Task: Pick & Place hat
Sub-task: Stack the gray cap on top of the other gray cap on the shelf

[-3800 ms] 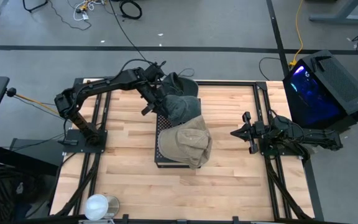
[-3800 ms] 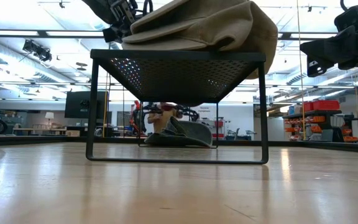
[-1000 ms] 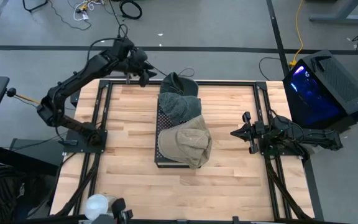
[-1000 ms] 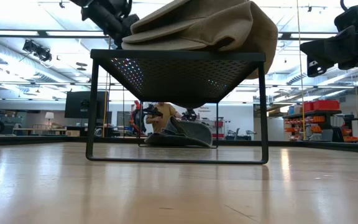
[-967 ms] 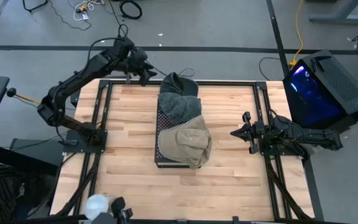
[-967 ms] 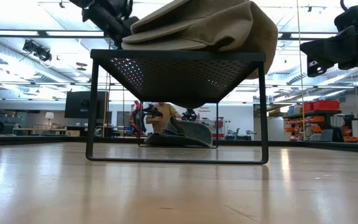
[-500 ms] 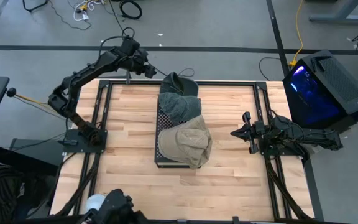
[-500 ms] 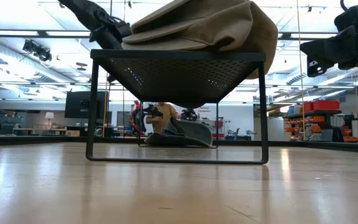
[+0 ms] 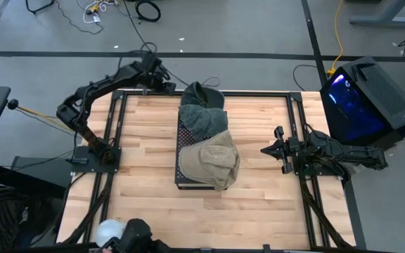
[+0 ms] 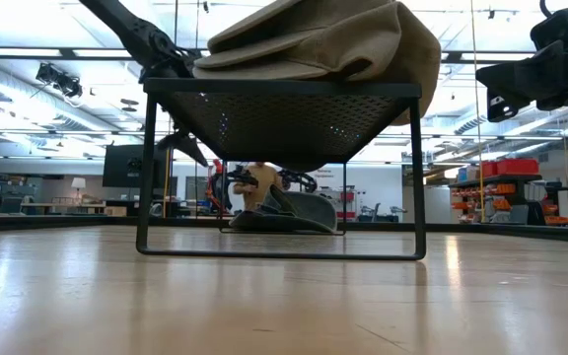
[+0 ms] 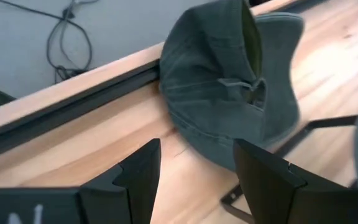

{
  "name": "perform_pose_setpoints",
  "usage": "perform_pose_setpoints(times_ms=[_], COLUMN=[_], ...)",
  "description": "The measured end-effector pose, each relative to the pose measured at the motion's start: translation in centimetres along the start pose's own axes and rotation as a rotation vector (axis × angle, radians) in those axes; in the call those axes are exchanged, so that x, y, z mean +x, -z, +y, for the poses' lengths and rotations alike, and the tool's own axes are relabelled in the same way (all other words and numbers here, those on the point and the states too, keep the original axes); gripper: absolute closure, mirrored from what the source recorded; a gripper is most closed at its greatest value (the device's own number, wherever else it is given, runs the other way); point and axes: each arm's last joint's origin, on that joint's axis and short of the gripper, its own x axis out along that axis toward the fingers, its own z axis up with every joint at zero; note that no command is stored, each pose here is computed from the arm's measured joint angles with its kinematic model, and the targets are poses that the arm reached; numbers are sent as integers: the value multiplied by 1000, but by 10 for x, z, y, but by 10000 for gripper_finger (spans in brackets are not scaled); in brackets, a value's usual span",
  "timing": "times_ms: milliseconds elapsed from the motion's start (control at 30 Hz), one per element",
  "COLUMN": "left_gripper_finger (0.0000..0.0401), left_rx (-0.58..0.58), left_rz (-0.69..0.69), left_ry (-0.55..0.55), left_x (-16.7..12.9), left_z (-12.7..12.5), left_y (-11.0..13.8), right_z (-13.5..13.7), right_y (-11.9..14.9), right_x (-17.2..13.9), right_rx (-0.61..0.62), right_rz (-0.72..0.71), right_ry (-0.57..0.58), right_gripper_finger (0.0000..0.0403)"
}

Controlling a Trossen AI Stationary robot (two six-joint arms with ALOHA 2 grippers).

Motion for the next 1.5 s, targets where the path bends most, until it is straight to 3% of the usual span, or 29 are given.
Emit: perform_pose_setpoints(times_ms=[333, 667, 1167, 1500], left_gripper_finger=[192, 192, 192, 192], left_rx=[-79, -169, -172, -154], left_rz=[-82, -81, -54, -120], left_ry=[9, 20, 29, 22], left_x=[21, 49, 98, 106], left_z=[5, 12, 20, 21], left_y=[13, 25, 32, 28], right_z=[0, 0, 0, 0], right_y=[0, 0, 0, 0], right_x=[0, 0, 0, 0], right_rx=[0, 0, 0, 0], right_rz=[1, 0, 1, 0], right_ry=[0, 0, 0, 0], right_gripper_finger=[396, 396, 396, 396])
